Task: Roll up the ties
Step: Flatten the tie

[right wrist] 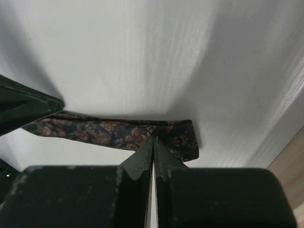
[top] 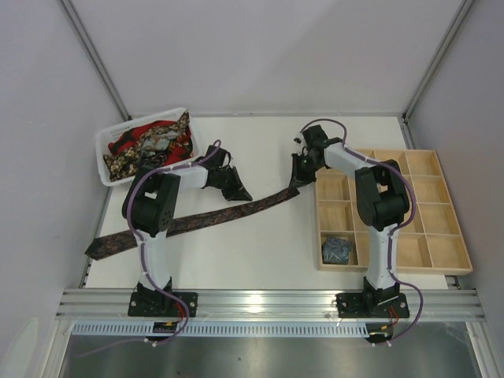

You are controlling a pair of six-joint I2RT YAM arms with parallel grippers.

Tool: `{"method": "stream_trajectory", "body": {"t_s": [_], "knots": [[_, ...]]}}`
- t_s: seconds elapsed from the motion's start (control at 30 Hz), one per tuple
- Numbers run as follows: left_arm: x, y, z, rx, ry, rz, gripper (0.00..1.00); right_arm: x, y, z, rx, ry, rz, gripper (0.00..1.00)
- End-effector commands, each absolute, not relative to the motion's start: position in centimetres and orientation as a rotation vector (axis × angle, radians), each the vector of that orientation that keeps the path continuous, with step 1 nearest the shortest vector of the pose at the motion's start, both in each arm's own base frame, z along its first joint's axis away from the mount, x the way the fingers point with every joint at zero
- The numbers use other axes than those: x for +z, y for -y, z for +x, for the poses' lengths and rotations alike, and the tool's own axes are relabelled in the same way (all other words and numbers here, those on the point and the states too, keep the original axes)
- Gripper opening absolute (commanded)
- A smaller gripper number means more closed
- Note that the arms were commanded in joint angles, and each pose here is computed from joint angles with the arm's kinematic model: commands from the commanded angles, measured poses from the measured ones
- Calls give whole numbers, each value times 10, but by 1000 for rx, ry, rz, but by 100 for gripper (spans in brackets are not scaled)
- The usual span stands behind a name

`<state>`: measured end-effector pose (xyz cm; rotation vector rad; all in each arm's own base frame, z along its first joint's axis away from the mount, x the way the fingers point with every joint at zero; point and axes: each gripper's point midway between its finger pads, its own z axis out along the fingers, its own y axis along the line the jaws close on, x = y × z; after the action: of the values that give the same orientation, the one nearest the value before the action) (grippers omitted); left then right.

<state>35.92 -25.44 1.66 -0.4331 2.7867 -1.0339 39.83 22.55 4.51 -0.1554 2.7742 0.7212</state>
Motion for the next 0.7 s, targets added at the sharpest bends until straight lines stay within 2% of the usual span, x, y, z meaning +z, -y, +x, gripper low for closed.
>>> {"method": "stream_trajectory", "body": {"t_s": [0.0,0.17,0.33,0.43,0.57,0.67], "knots": [[27,254,371,-1007,-2749,-424,0,28,-216,403,639,-2796,-175,4],[42,249,381,-941,-2719,-383,0,16,-211,406,587,-2821,-166,3],[76,262,391,-946,-2667,-273,0,40,-222,409,680,-2776,-160,4],[88,282,388,-1023,-2659,-220,1,61,-224,408,700,-2745,-148,9],[91,316,372,-1163,-2680,-175,1,80,-220,408,670,-2739,-165,22],[82,331,366,-1161,-2713,-178,0,86,-214,408,644,-2744,-173,28]]}}
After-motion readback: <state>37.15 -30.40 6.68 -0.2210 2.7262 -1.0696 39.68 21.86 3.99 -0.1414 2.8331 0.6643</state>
